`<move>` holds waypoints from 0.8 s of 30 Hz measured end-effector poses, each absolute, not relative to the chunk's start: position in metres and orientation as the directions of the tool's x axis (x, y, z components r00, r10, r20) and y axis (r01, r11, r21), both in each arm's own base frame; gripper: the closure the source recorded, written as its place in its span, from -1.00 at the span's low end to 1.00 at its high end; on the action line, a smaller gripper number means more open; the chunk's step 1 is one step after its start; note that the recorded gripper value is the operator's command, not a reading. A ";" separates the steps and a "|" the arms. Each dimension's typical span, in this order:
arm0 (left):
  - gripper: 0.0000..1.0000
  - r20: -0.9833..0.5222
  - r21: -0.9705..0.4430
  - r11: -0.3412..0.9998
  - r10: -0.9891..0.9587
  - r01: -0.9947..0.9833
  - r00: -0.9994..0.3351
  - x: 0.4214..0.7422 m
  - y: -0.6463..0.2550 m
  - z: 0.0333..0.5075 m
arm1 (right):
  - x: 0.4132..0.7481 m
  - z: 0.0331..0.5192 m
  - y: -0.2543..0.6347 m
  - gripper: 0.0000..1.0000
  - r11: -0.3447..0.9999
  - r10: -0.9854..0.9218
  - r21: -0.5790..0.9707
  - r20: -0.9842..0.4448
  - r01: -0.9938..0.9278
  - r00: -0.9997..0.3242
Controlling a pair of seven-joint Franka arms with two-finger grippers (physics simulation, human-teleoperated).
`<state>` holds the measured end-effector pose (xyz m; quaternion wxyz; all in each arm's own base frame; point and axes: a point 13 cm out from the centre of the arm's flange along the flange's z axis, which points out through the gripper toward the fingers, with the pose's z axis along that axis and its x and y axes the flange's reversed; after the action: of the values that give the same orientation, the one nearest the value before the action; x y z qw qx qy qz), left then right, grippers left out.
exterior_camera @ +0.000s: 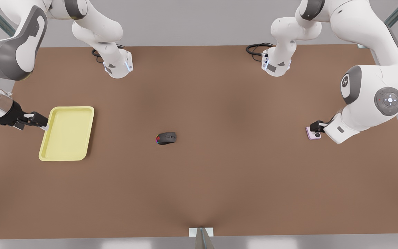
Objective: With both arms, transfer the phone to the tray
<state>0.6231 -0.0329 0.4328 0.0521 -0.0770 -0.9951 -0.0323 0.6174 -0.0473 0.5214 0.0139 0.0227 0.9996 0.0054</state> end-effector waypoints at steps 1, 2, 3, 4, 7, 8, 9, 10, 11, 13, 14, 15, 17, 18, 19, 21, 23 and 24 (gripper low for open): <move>-1.00 0.107 0.057 0.986 0.150 0.157 -0.983 0.624 -0.033 0.431 | 0.618 0.522 -0.047 -1.00 0.999 0.045 0.011 -0.029 0.045 -0.999; -1.00 0.108 0.059 0.987 0.146 0.152 -0.983 0.626 -0.030 0.429 | 0.618 0.522 -0.048 -1.00 0.999 0.044 0.011 -0.030 0.044 -0.999; -1.00 0.119 0.062 0.989 0.129 0.137 -0.985 0.625 -0.022 0.421 | 0.618 0.521 -0.047 -1.00 0.999 0.043 0.011 -0.028 0.042 -0.999; -1.00 0.142 0.065 0.991 0.107 0.118 -0.984 0.621 -0.009 0.405 | 0.618 0.520 -0.045 -1.00 0.999 0.038 0.011 -0.027 0.038 -0.999; -1.00 0.241 0.054 0.997 0.034 0.048 -0.970 0.589 0.029 0.325 | 0.618 0.521 -0.041 -1.00 1.000 0.029 0.007 -0.028 0.029 -0.999; -1.00 0.272 0.047 0.998 0.015 0.029 -0.962 0.569 0.038 0.291 | 0.618 0.521 -0.041 -1.00 1.000 0.028 0.006 -0.028 0.027 -0.999; -1.00 0.292 0.042 0.999 0.000 0.013 -0.957 0.551 0.046 0.258 | 0.618 0.521 -0.041 -1.00 1.000 0.027 0.004 -0.029 0.026 -0.999; -1.00 0.300 0.040 0.999 -0.014 -0.002 -0.954 0.536 0.053 0.229 | 0.618 0.521 -0.041 -1.00 1.000 0.026 0.002 -0.029 0.026 -0.999; -1.00 0.299 0.040 0.999 -0.028 -0.017 -0.954 0.522 0.059 0.203 | 0.618 0.521 -0.042 -1.00 1.000 0.026 0.001 -0.028 0.026 -0.999; -1.00 0.266 0.044 0.998 -0.062 -0.052 -0.962 0.503 0.077 0.164 | 0.618 0.520 -0.040 -1.00 1.000 0.024 0.003 -0.027 0.024 -0.999; -1.00 0.239 0.048 0.996 -0.082 -0.072 -0.968 0.497 0.089 0.149 | 0.618 0.520 -0.040 -1.00 1.000 0.023 0.003 -0.027 0.022 -0.999; -1.00 0.208 0.054 0.995 -0.099 -0.090 -0.973 0.495 0.101 0.138 | 0.618 0.520 -0.040 -1.00 1.000 0.022 0.004 -0.026 0.022 -0.999; -1.00 0.146 0.066 0.991 -0.121 -0.112 -0.982 0.496 0.120 0.120 | 0.618 0.520 -0.041 -1.00 1.000 0.023 0.001 -0.027 0.023 -0.999; -1.00 0.121 0.071 0.991 -0.124 -0.116 -0.985 0.495 0.126 0.113 | 0.618 0.520 -0.043 -1.00 1.000 0.025 0.000 -0.027 0.025 -0.999; -1.00 0.097 0.074 0.991 -0.120 -0.113 -0.988 0.496 0.129 0.107 | 0.618 0.520 -0.043 -1.00 1.000 0.026 -0.001 -0.027 0.026 -0.999; -1.00 0.058 0.081 0.992 -0.101 -0.096 -0.993 0.500 0.132 0.098 | 0.618 0.520 -0.043 -1.00 1.000 0.025 -0.002 -0.028 0.025 -0.999; -1.00 0.033 0.086 0.994 -0.076 -0.073 -0.997 0.501 0.134 0.090 | 0.619 0.520 -0.042 -1.00 1.000 0.022 0.000 -0.029 0.022 -0.999; -1.00 0.023 0.089 0.994 -0.062 -0.060 -0.998 0.501 0.135 0.087 | 0.619 0.520 -0.041 -1.00 1.000 0.021 0.001 -0.030 0.021 -0.999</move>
<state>0.5009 0.1347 0.0868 0.0129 0.0305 -0.9985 -0.0439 0.6189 -0.0409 0.5204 0.0148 0.0104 0.9998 0.0002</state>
